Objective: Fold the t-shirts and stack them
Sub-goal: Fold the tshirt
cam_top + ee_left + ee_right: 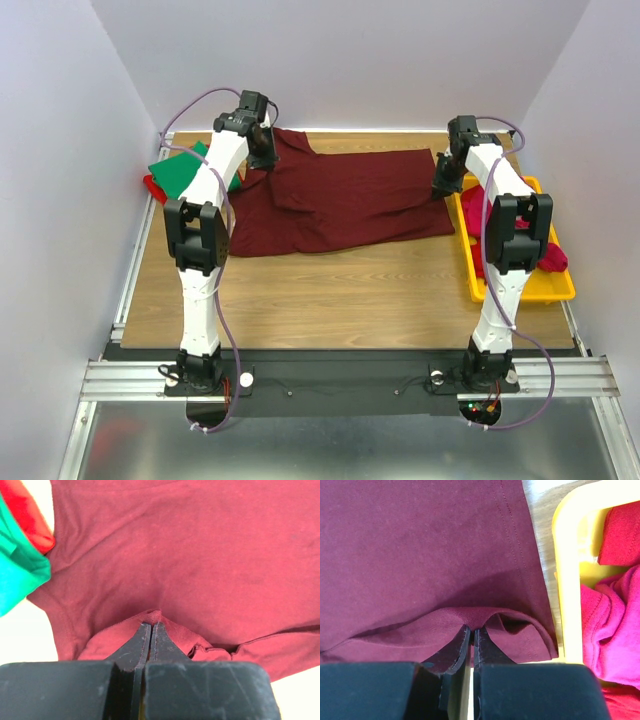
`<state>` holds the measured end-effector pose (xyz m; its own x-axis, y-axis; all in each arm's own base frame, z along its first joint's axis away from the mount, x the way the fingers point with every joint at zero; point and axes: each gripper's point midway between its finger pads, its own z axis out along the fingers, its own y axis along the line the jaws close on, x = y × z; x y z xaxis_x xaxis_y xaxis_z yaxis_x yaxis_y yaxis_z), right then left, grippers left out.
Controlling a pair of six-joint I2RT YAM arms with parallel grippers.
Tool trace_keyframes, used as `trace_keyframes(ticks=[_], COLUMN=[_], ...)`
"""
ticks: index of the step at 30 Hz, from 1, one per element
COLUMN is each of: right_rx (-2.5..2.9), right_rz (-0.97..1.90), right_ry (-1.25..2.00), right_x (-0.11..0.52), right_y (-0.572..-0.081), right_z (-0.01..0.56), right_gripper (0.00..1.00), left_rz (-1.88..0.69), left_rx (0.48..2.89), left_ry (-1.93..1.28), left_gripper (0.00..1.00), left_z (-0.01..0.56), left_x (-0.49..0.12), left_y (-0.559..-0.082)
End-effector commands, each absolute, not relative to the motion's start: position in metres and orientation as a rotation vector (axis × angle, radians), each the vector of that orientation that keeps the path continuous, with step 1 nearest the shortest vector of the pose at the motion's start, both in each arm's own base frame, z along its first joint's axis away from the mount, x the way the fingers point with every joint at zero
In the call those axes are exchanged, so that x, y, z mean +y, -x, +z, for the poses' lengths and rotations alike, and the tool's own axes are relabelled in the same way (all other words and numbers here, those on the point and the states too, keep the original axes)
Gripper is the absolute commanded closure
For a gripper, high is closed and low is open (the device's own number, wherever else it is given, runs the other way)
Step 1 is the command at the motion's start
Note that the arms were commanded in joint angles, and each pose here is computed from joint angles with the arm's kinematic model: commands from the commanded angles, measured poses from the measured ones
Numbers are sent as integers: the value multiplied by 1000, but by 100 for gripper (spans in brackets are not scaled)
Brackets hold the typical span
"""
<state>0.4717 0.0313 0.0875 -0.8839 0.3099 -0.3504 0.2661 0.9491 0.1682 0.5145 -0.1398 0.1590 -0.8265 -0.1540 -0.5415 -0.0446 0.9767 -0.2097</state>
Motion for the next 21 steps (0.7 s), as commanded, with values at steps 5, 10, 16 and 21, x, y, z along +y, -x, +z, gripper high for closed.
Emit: trace_keyframes(ticks=[5, 10, 16, 21], right_rx=[2656, 2657, 2658, 2653], right_rz=[112, 112, 70, 40], right_ry=[-434, -439, -446, -476], right_x=[17, 16, 11, -2], right_y=[-482, -482, -478, -476], right_z=[105, 105, 104, 104], right_gripper=[100, 100, 100, 100], left_rz=[-181, -184, -173, -180], left_rx=[2415, 2432, 2448, 2439], left_ry=[278, 290, 302, 305], left_gripper=[100, 100, 100, 100], left_z=[205, 202, 199, 200], left_x=[-103, -97, -95, -94], left_y=[-524, -521, -518, -519])
